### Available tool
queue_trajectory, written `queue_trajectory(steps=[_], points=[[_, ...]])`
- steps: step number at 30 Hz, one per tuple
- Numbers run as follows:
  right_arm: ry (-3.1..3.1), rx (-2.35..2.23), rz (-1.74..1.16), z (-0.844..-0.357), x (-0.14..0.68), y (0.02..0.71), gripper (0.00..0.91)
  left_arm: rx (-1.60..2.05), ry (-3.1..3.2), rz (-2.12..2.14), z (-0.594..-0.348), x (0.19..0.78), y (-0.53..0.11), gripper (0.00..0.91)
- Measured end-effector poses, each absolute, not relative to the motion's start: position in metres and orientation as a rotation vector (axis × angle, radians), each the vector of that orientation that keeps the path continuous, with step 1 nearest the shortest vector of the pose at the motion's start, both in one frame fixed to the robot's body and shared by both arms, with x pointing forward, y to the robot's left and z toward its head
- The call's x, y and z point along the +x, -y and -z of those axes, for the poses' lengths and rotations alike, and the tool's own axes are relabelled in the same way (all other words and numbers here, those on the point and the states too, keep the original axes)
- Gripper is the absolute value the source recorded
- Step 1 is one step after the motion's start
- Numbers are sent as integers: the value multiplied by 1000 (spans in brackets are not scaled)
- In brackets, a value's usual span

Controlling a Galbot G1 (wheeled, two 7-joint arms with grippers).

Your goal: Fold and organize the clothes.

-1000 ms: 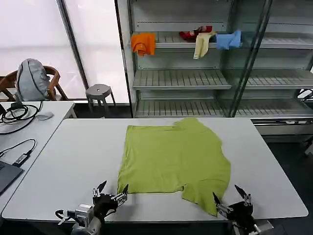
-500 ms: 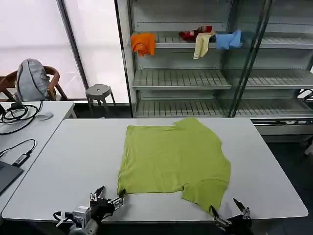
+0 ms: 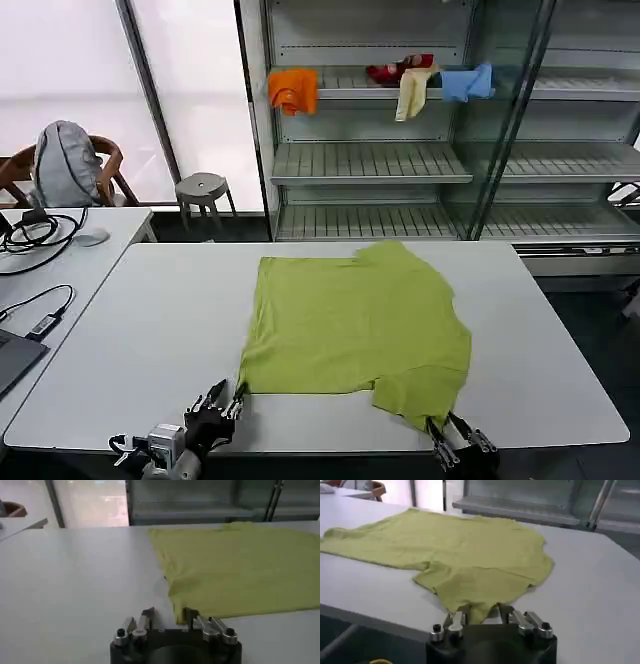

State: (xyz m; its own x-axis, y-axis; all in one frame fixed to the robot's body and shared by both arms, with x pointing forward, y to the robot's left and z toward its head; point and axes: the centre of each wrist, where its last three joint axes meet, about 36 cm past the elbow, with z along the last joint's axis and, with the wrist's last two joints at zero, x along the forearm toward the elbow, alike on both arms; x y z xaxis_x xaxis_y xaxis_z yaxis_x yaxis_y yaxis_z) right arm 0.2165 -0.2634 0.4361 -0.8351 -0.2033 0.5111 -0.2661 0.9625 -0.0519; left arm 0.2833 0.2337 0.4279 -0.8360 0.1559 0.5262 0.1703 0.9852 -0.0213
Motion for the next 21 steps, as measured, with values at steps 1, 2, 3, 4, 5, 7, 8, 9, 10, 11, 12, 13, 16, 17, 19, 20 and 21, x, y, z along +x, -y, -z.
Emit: queue_trajectory(steps=[1, 2, 3, 4, 5, 7, 8, 9, 10, 11, 12, 13, 16, 17, 19, 20, 21], points=[[2590, 337, -160, -436, 217, 263, 0, -232, 2578, 33, -428, 284, -234, 30], [2590, 341, -156, -436, 217, 262, 0, -235, 2578, 30, -428, 284, -234, 30], [2592, 344, -150, -435, 217, 261, 0, -241, 2578, 26, -428, 285, -234, 30], [2595, 346, -145, -435, 218, 261, 0, -248, 2578, 22, -428, 286, -235, 30], [2600, 344, -140, -434, 219, 261, 0, -252, 2579, 19, -429, 287, -236, 30], [2615, 340, -122, -433, 221, 260, 0, -261, 2583, 13, -430, 290, -239, 30], [2622, 340, -114, -434, 223, 259, 0, -267, 2585, 9, -430, 291, -240, 30], [2629, 337, -108, -435, 225, 259, 0, -273, 2586, 3, -430, 293, -242, 30], [2639, 332, -102, -436, 227, 259, 0, -279, 2590, -2, -431, 295, -243, 30], [2649, 327, -96, -437, 230, 259, 0, -283, 2595, -10, -432, 297, -245, 30], [2661, 321, -92, -439, 233, 259, 0, -288, 2600, -21, -433, 299, -246, 30], [2674, 313, -92, -440, 237, 260, 0, -295, 2608, -32, -434, 301, -247, 30], [2705, 297, -82, -444, 249, 261, 0, -316, 2636, -72, -439, 311, -250, 30], [2716, 292, -79, -445, 254, 261, 0, -323, 2644, -88, -440, 314, -250, 30], [2731, 283, -75, -446, 264, 261, 0, -334, 2662, -116, -443, 321, -251, 30], [2739, 279, -75, -447, 269, 262, 0, -340, 2670, -130, -444, 325, -251, 30], [2747, 274, -76, -447, 274, 262, 0, -346, 2678, -144, -446, 329, -252, 30]])
